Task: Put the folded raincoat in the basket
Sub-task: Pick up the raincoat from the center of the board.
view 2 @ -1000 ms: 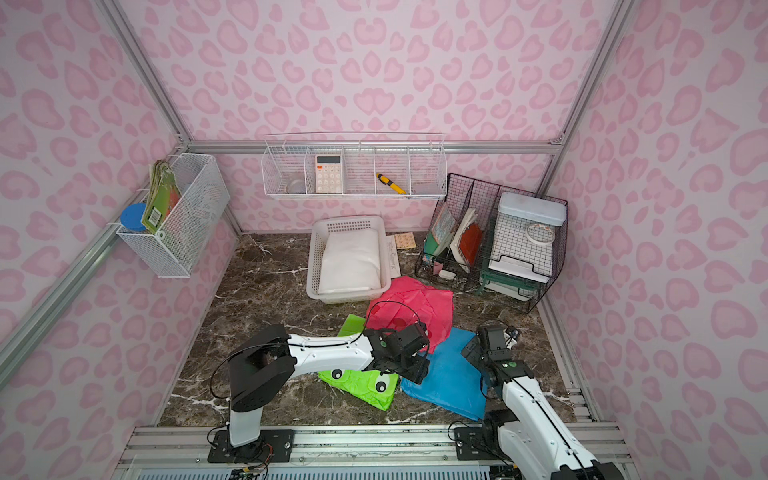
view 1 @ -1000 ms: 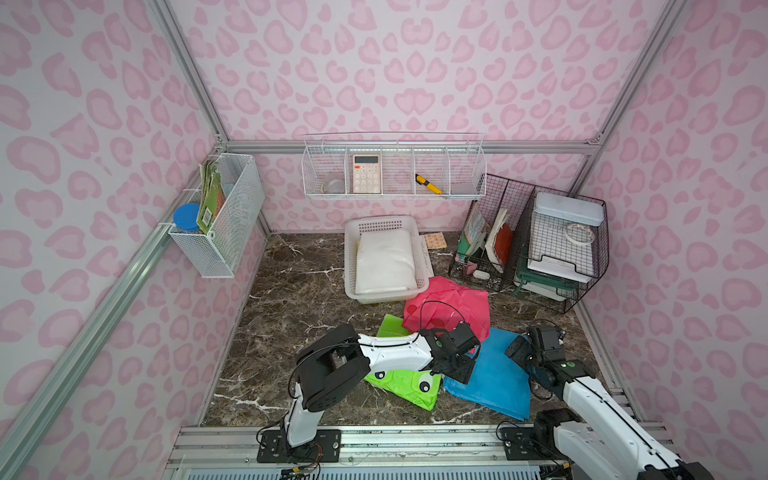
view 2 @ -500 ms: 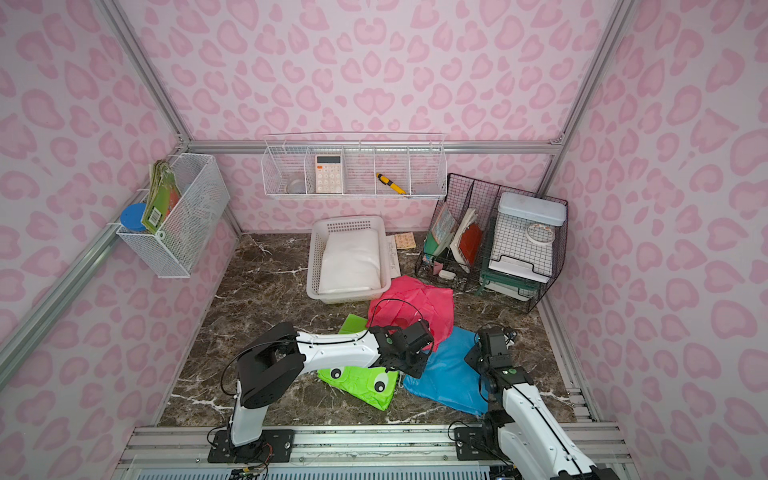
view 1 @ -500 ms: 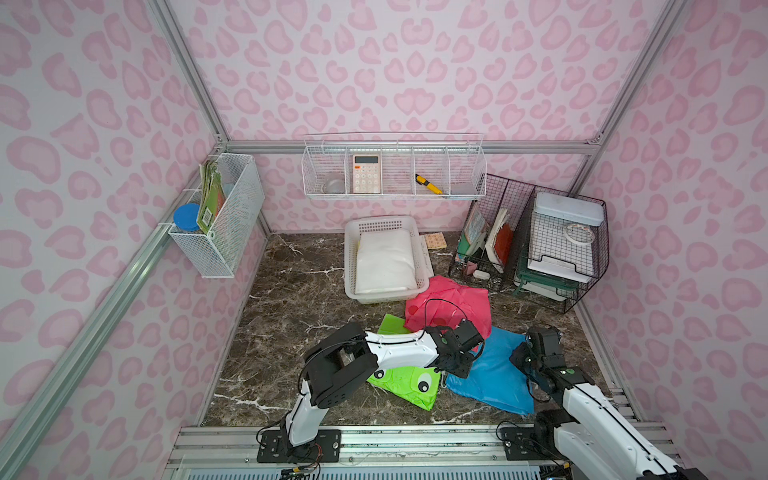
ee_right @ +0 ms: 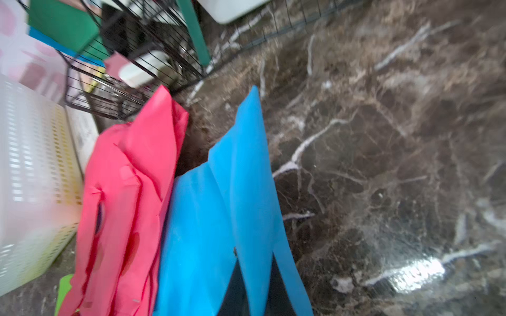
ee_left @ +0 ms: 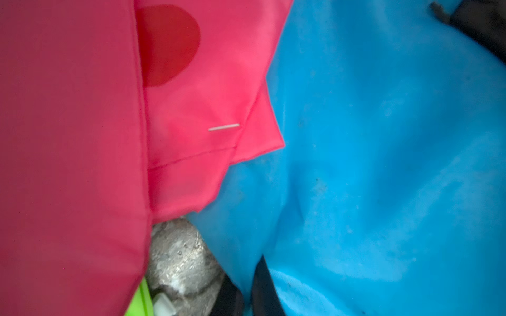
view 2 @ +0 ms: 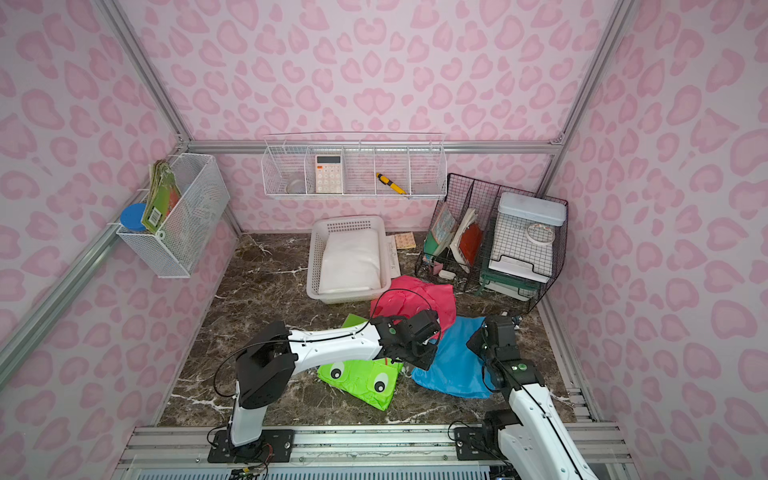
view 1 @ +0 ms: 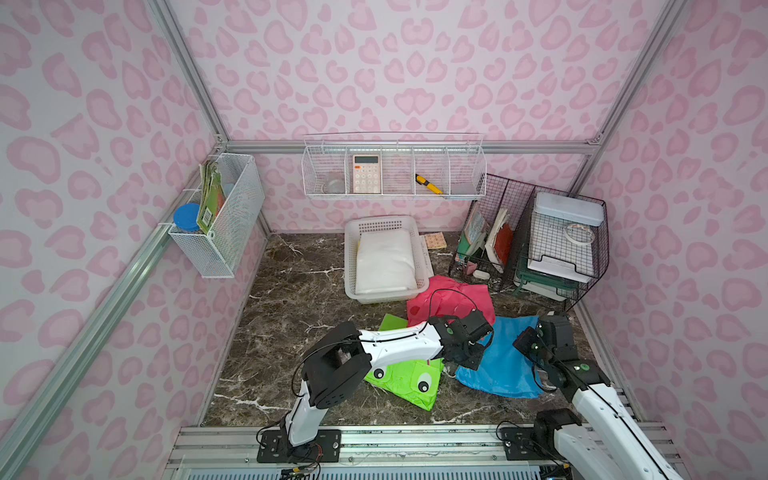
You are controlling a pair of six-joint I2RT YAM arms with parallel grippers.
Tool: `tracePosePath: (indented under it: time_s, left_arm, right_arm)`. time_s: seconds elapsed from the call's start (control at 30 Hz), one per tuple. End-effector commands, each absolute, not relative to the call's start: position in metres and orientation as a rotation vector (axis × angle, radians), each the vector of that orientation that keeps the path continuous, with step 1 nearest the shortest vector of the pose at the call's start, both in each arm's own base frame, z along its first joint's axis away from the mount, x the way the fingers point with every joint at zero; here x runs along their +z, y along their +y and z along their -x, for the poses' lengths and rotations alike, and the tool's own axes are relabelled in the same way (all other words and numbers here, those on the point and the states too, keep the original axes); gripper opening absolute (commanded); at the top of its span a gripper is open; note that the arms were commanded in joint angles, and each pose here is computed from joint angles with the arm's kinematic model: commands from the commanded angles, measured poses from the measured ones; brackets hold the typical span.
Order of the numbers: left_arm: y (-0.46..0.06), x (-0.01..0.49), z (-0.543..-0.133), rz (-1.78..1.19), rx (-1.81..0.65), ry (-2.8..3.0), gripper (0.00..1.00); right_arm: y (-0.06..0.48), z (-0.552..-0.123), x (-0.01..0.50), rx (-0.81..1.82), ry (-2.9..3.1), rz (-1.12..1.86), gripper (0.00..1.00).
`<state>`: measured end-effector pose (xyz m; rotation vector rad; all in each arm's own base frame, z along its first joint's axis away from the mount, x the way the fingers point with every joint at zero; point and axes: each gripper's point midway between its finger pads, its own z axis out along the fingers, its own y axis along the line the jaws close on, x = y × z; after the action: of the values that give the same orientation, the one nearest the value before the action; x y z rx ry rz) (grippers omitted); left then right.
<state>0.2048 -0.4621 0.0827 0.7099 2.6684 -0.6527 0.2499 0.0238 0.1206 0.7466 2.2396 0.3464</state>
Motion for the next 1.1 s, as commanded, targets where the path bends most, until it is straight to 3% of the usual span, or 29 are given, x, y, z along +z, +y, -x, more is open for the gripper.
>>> tracePosePath:
  time_s: [0.0,0.37,0.6,0.8,1.07]
  left_arm:
    - [-0.475,0.108,-0.203,-0.758,-0.738,2.624,0.00]
    - [-0.506,0.162,-0.205,-0.787,-0.914,2.525,0.00]
    - [-0.485,0.197,-0.226,-0.788,-0.849,2.445,0.00]
    - [-0.438,0.227,-0.265,-0.657,-0.735,2.391,0.00]
    - [-0.366,0.265,-0.312,-0.509,-0.494,2.268,0.00]
  right_arm:
    - [0.015,-0.254,0.150,0.265,2.225,-0.679,0.00]
    - [-0.001,-0.259,0.242,0.182,2.081,-0.596,0.00]
    - [0.004,-0.273,0.281,0.206,2.006,-0.527,0.00]
    - [0.037,-0.301,0.310,0.397,1.915,-0.376,0.00]
    - [0.145,-0.339,0.328,0.537,1.871,-0.116,0.00]
